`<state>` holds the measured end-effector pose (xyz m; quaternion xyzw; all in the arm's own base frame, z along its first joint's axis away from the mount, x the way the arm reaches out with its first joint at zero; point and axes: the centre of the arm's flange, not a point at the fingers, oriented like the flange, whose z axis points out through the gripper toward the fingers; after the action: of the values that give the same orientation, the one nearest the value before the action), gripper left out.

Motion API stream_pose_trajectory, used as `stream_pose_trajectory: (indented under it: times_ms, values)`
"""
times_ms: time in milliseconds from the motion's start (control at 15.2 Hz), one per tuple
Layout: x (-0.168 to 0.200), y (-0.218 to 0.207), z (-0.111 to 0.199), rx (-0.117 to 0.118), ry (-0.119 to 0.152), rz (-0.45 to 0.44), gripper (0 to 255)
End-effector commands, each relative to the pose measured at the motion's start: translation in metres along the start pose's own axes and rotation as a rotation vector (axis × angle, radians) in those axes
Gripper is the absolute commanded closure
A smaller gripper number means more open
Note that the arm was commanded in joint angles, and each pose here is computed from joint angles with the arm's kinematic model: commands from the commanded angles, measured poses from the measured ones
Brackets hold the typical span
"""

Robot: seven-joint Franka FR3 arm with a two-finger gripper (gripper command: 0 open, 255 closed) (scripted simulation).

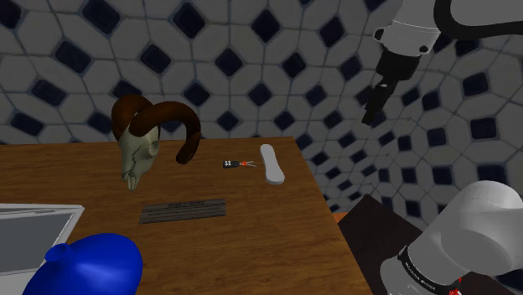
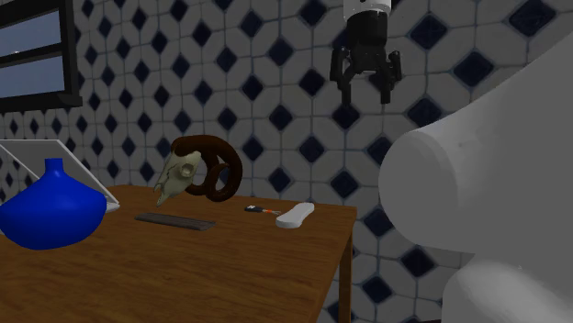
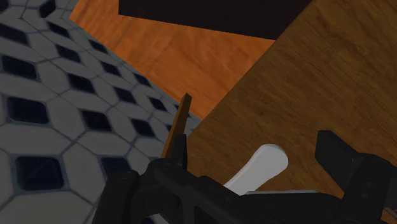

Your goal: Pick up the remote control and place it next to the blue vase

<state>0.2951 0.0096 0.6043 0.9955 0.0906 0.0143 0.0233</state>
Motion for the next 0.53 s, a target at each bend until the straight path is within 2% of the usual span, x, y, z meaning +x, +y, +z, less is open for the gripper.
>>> stream_pose_trajectory:
  times_ms: [0,462]
  values:
    - [0.0,0.0,0.0,0.0,0.0,0.0,0]
    - [0.062,-0.025,0.064,0.015,-0.01,0.159,0]
